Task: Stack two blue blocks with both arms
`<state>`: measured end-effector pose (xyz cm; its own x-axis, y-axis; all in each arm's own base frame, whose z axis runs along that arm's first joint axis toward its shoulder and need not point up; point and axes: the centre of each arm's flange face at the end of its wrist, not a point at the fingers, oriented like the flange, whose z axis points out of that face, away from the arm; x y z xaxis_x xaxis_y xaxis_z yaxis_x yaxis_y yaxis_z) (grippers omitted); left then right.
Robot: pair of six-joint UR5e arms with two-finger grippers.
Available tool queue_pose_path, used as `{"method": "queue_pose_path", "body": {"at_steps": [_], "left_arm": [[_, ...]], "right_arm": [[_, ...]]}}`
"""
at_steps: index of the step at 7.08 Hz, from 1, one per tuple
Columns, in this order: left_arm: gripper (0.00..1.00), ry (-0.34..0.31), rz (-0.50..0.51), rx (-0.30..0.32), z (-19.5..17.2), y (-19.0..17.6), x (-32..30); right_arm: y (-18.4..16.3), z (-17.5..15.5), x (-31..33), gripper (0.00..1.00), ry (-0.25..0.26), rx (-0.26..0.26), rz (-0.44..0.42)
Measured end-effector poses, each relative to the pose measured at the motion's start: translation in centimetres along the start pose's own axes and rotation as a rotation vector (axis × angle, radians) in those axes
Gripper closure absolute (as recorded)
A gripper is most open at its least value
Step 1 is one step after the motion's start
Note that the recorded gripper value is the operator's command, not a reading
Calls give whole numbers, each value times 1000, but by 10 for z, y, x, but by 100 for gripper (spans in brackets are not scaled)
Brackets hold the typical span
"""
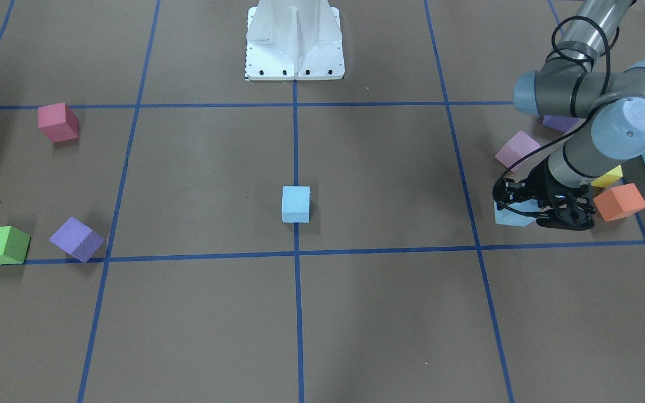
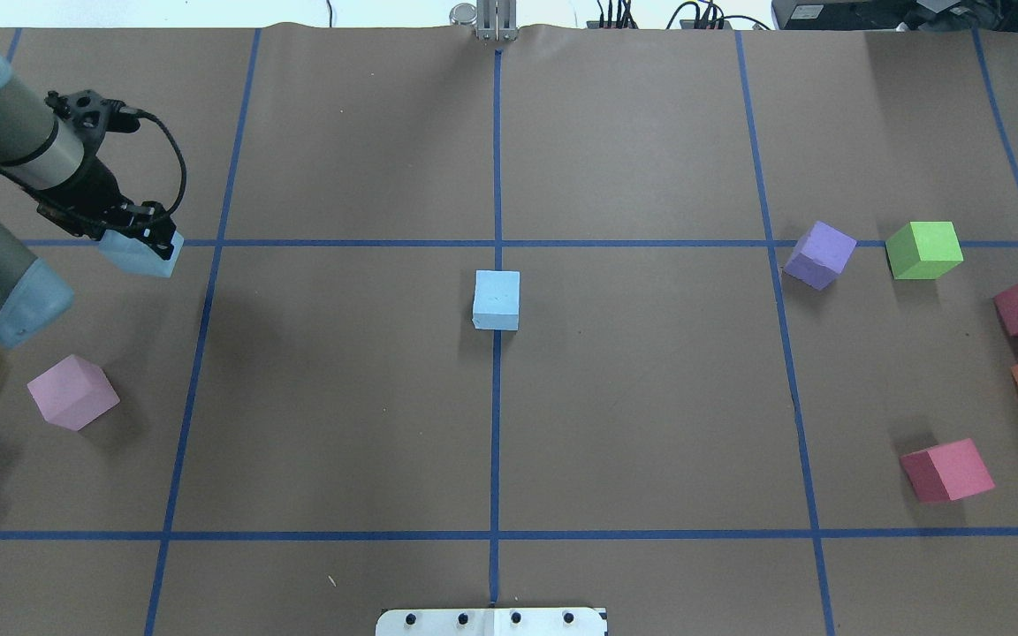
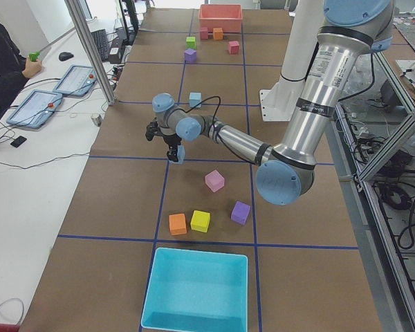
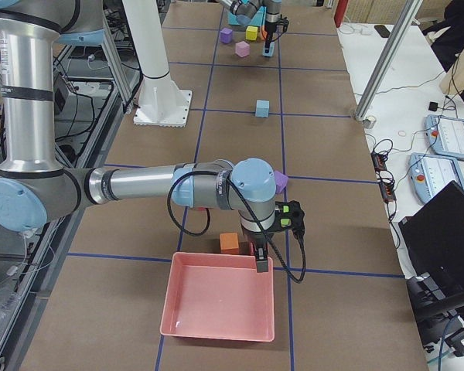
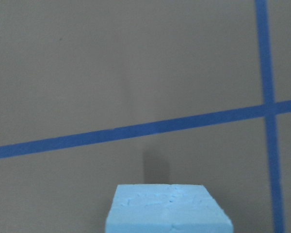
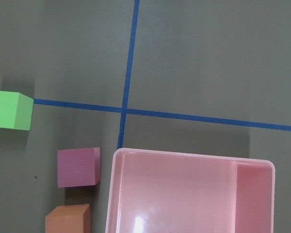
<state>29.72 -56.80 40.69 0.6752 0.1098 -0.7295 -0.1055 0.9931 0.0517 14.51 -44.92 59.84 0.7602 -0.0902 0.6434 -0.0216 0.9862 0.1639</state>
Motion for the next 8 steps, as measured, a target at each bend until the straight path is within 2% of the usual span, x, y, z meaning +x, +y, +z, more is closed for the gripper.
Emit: {"method": "queue_pose_path", "body": {"at_steps": [1, 2, 4, 8], "left_arm": [[34, 5, -41, -5, -26, -4, 47], [34, 11, -72, -6, -32, 0, 95], [34, -11, -56, 17, -15, 21, 191], [34, 35, -62, 12, -8, 24, 333]], "right_arm": [[1, -1, 1, 0, 0, 2, 2], [1, -1, 1, 0, 1, 3, 3], [1, -1, 2, 0, 1, 3, 4], [0, -2, 2, 0, 2, 3, 3]]}}
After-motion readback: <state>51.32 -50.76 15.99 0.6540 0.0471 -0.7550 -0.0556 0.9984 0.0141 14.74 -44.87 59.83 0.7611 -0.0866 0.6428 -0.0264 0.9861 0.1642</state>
